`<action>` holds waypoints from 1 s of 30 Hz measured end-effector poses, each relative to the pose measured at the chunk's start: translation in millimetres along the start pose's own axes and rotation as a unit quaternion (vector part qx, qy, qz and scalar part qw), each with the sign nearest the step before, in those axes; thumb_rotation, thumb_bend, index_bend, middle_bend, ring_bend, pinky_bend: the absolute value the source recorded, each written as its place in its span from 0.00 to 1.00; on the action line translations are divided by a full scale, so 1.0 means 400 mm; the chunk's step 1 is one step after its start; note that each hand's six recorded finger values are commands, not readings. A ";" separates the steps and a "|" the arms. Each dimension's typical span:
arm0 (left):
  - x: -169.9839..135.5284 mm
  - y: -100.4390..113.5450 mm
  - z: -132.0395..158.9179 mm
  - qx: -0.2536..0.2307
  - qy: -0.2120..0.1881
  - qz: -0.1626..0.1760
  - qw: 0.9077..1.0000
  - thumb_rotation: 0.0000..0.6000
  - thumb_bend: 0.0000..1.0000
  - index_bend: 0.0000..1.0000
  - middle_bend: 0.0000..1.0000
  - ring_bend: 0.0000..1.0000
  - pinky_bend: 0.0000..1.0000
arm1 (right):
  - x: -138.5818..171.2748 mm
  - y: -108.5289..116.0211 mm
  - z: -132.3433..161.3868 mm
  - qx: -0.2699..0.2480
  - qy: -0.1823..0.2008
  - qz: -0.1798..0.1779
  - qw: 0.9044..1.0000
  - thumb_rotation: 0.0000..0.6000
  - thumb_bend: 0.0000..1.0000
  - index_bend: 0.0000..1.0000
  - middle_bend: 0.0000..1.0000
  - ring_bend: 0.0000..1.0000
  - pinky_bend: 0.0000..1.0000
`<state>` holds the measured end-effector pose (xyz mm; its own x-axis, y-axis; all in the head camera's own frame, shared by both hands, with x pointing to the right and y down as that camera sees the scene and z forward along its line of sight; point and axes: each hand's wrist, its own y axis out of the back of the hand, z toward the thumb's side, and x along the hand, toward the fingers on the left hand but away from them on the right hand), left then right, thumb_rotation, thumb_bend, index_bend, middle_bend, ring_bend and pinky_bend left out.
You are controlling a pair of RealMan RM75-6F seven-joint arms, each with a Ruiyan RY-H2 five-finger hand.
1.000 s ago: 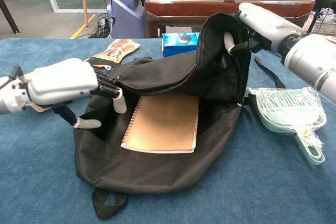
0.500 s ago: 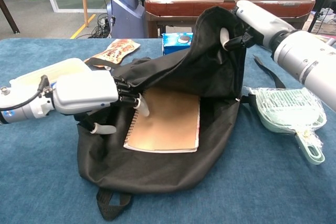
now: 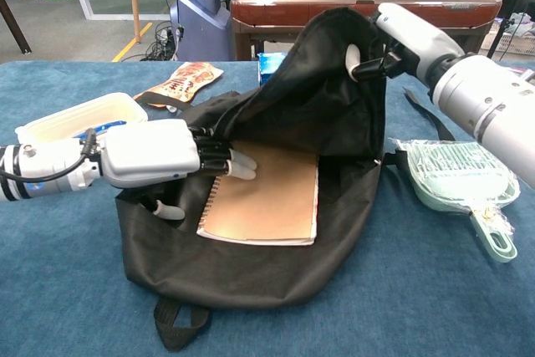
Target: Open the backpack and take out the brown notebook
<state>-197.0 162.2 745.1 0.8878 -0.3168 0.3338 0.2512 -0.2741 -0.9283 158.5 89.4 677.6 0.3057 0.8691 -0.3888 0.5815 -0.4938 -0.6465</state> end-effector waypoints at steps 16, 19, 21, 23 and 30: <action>0.069 0.002 0.042 -0.037 -0.008 0.008 0.999 1.00 0.18 0.12 0.11 0.12 0.20 | -0.021 -0.009 -0.004 -0.036 -0.015 -0.008 0.999 1.00 0.78 0.71 0.38 0.22 0.13; 0.083 0.001 0.044 -0.053 -0.002 0.009 0.999 1.00 0.18 0.13 0.11 0.11 0.17 | -0.023 -0.010 -0.007 -0.037 -0.017 -0.009 0.999 1.00 0.78 0.71 0.38 0.22 0.13; 0.092 0.002 0.046 -0.063 0.001 0.011 0.998 1.00 0.18 0.13 0.11 0.10 0.13 | -0.024 -0.008 -0.010 -0.038 -0.019 -0.011 0.999 1.00 0.78 0.71 0.38 0.22 0.13; 0.098 0.002 0.047 -0.072 0.006 0.013 0.997 1.00 0.17 0.14 0.11 0.08 0.09 | -0.024 -0.007 -0.013 -0.039 -0.020 -0.012 0.999 1.00 0.78 0.71 0.38 0.22 0.13; 0.121 0.007 0.046 -0.104 0.030 0.027 0.994 1.00 0.17 0.18 0.11 0.04 0.00 | -0.024 -0.009 -0.019 -0.040 -0.023 -0.012 0.999 1.00 0.78 0.71 0.38 0.22 0.13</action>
<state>-146.3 163.0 755.7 0.8720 -0.3869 0.2997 0.1137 -0.4354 -0.8930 159.1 82.9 688.6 0.2575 0.8778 -0.4039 0.6471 -0.4671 -0.6025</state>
